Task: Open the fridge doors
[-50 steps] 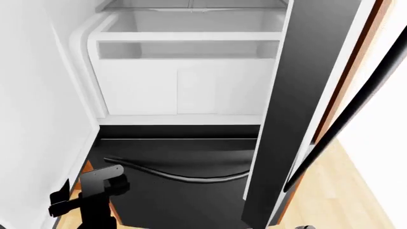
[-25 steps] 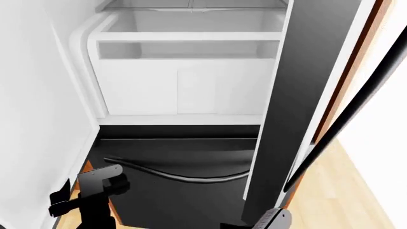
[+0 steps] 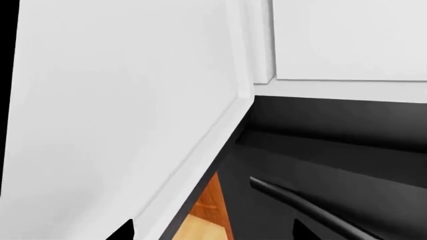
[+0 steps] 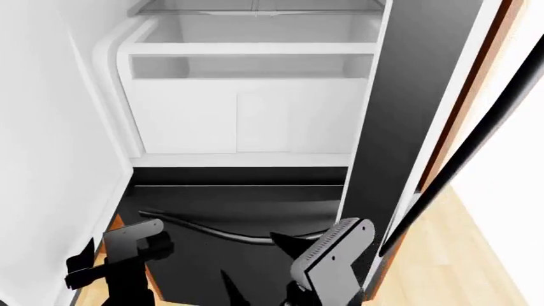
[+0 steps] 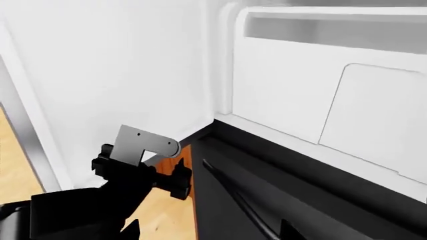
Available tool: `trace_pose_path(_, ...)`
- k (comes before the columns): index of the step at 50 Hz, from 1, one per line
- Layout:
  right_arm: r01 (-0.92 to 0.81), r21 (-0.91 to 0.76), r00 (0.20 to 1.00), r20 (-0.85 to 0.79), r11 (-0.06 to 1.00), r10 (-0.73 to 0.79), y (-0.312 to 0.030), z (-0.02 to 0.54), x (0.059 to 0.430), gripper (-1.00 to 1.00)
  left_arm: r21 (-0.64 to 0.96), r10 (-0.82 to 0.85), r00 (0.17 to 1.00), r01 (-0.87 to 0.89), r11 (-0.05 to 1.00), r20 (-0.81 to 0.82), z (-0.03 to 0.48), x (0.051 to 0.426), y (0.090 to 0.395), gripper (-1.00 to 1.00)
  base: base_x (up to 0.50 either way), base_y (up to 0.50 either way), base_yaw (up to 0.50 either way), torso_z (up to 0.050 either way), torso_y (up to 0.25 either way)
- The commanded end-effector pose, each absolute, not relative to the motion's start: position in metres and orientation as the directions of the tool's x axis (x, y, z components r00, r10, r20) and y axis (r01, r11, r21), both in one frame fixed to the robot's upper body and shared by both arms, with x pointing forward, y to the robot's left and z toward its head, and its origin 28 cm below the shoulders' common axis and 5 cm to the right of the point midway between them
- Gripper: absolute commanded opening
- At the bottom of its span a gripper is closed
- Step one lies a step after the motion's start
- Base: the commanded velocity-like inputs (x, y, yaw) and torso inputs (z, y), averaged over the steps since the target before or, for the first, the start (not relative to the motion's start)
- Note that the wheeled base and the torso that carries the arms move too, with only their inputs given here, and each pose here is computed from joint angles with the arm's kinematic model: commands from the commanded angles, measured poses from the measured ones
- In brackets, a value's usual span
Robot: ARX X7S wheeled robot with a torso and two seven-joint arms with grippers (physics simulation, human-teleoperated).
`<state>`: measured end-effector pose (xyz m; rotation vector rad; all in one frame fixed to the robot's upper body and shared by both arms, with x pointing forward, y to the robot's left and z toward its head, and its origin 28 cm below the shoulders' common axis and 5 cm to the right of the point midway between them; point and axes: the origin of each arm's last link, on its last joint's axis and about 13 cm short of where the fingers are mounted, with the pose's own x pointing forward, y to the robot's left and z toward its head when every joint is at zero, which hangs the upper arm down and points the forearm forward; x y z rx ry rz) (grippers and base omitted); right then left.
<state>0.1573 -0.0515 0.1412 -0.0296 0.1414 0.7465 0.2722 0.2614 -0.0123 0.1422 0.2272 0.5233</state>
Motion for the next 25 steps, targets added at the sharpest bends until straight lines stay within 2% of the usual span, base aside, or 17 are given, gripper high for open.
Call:
trace_pose_path(1, -0.689, -0.001, 0.721, -0.103, 0.724, 0.686, -0.039, 0.155, 0.169, 1.0, 0.189, 0.51, 0.842, -0.479, 0.857, -0.177, -0.013, 0.273, 0.261, 1.0, 0.0, 0.0, 0.0, 0.0, 0.0)
trace_pose_path(25, -0.676, -0.038, 0.735, 0.021, 0.736, 0.677, -0.011, 0.209, 0.22, 1.0, 0.189, 0.507, 0.844, -0.476, 0.859, -0.175, -0.013, 0.273, 0.261, 1.0, 0.0, 0.0, 0.0, 0.0, 0.0)
